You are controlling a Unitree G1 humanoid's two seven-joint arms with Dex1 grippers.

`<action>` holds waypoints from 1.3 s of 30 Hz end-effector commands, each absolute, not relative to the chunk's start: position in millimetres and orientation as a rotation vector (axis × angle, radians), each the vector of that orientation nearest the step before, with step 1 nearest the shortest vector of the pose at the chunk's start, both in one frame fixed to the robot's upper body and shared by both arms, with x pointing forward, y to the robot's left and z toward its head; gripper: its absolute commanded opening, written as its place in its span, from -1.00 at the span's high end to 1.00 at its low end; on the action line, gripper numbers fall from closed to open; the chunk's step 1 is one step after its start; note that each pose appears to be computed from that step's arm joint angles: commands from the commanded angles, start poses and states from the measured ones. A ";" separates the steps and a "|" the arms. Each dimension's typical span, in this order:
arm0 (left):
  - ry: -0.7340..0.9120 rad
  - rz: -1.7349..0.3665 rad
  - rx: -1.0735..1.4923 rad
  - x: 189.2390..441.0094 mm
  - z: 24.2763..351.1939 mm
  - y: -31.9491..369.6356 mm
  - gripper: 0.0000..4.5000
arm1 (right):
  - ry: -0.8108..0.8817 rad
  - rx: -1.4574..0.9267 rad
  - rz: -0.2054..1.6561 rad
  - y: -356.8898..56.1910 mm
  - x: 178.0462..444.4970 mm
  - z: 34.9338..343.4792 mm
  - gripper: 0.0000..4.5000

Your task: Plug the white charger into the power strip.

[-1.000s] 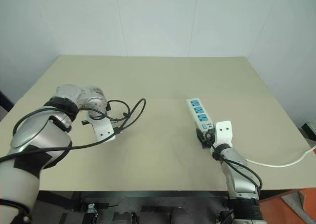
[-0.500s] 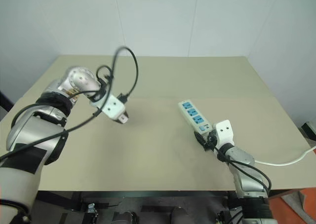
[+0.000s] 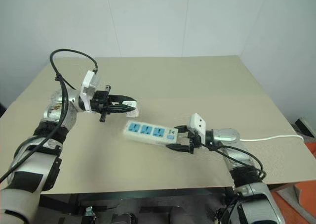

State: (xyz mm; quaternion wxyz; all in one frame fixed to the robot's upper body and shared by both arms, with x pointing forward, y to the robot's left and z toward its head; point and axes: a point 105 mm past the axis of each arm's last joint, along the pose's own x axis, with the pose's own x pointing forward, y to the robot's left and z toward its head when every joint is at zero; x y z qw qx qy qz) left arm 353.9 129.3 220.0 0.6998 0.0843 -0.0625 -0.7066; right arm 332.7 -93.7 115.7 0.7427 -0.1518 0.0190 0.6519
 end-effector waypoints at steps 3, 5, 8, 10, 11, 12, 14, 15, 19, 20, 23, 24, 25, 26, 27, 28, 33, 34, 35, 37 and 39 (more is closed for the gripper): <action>-0.081 -1.637 0.095 339.4 207.8 127.3 0.55 | 0.035 -0.398 1.536 -74.3 336.9 105.4 -0.52; -0.046 -1.648 0.085 335.6 200.1 127.5 0.55 | 0.052 -0.394 1.551 -72.9 337.3 99.5 -0.52; -0.010 -1.649 0.054 334.6 194.7 128.0 0.55 | 0.065 -0.386 1.543 -72.6 339.9 93.0 -0.52; -0.008 -1.639 0.055 336.3 191.1 128.1 0.55 | 0.058 -0.396 1.528 -73.5 341.6 89.8 -0.52; -0.013 -1.638 0.057 336.3 190.1 128.1 0.55 | 0.058 -0.401 1.523 -73.9 342.2 88.3 -0.52; -0.014 -1.639 0.045 336.0 189.6 128.0 0.55 | 0.062 -0.405 1.522 -74.8 342.2 86.5 -0.52; -0.009 -1.644 0.006 335.1 188.9 127.2 0.55 | 0.065 -0.430 1.524 -76.6 341.4 82.6 -0.52; -0.002 -1.649 -0.013 334.2 188.3 126.6 0.55 | 0.066 -0.438 1.523 -77.0 341.2 81.2 -0.52; 0.030 -1.670 -0.063 330.8 179.2 120.6 0.55 | 0.065 -0.449 1.518 -76.1 341.2 78.7 -0.52; 0.038 -1.676 -0.067 329.9 174.7 117.8 0.55 | 0.063 -0.449 1.515 -75.7 341.4 78.4 -0.52; 0.062 -1.692 -0.036 327.2 163.4 112.3 0.55 | 0.052 -0.449 1.500 -74.4 342.3 78.2 -0.52; 0.062 -1.691 -0.037 327.9 162.2 111.2 0.55 | 0.050 -0.446 1.495 -73.9 342.6 78.3 -0.52; 0.061 -1.687 -0.041 329.6 161.8 109.9 0.55 | 0.049 -0.444 1.493 -73.4 342.8 78.2 -0.52; 0.061 -1.684 -0.045 331.0 161.4 108.7 0.55 | 0.049 -0.443 1.492 -73.1 342.8 78.1 -0.52; 0.061 -1.685 -0.043 331.7 160.7 107.2 0.55 | 0.050 -0.444 1.492 -72.6 342.6 77.6 -0.52; 0.058 -1.689 -0.032 331.5 159.8 105.8 0.55 | 0.051 -0.445 1.493 -72.4 342.2 76.9 -0.52; 0.062 -1.695 -0.019 333.9 157.3 99.8 0.55 | 0.052 -0.453 1.491 -71.1 342.0 75.7 -0.52; 0.065 -1.699 -0.010 333.7 155.8 98.5 0.55 | 0.052 -0.453 1.489 -70.6 342.3 75.7 -0.52; 0.067 -1.701 -0.001 333.8 154.2 97.4 0.55 | 0.052 -0.453 1.487 -70.2 342.5 75.7 -0.52; 0.071 -1.701 0.004 334.8 152.0 95.6 0.55 | 0.051 -0.456 1.484 -69.5 342.8 75.6 -0.52; 0.072 -1.700 0.000 336.1 151.4 93.7 0.55 | 0.051 -0.458 1.482 -69.3 342.8 75.1 -0.52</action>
